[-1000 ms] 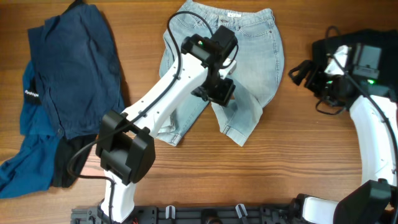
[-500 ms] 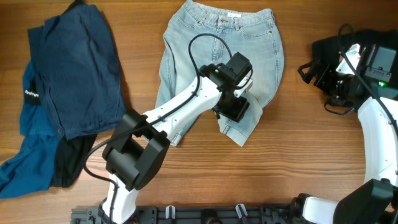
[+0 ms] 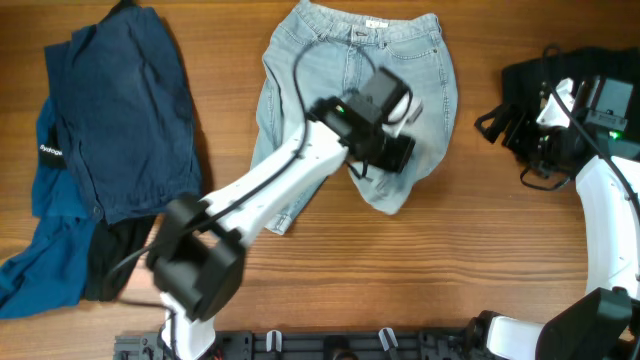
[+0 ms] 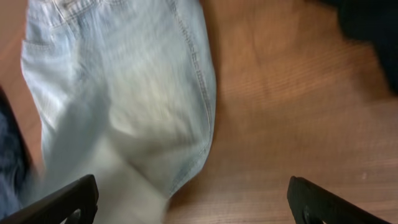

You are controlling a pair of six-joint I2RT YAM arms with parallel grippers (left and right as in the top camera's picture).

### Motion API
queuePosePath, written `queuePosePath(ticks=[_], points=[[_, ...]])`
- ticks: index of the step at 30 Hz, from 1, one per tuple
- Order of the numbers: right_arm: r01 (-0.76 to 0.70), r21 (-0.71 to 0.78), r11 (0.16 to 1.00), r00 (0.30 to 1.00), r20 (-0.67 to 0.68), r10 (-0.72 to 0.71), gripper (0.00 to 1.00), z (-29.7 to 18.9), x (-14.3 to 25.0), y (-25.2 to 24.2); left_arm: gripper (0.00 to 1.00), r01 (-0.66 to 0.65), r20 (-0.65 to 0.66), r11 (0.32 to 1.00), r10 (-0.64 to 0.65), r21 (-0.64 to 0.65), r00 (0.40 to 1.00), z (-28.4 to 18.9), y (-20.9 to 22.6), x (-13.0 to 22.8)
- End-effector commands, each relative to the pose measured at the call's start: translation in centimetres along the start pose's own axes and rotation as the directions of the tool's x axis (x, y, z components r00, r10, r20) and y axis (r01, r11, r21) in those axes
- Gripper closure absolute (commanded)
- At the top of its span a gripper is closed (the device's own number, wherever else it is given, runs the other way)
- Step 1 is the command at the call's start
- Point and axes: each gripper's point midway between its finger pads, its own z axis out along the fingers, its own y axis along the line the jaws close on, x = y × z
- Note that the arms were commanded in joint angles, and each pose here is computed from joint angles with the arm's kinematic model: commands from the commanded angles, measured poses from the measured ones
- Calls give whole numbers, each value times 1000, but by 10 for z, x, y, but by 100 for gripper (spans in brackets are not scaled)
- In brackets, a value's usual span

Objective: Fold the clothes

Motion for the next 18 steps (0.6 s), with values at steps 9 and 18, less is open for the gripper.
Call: queuePosePath(ticks=[9, 18], points=[[-134, -373, 918, 980, -188, 67, 4, 15, 52, 48, 96, -67, 382, 992, 20, 109, 924, -123, -31, -86], [-177, -548, 818, 972, -227, 58, 9, 35, 85, 58, 96, -23, 429, 1000, 19, 5, 903, -125, -11, -96]])
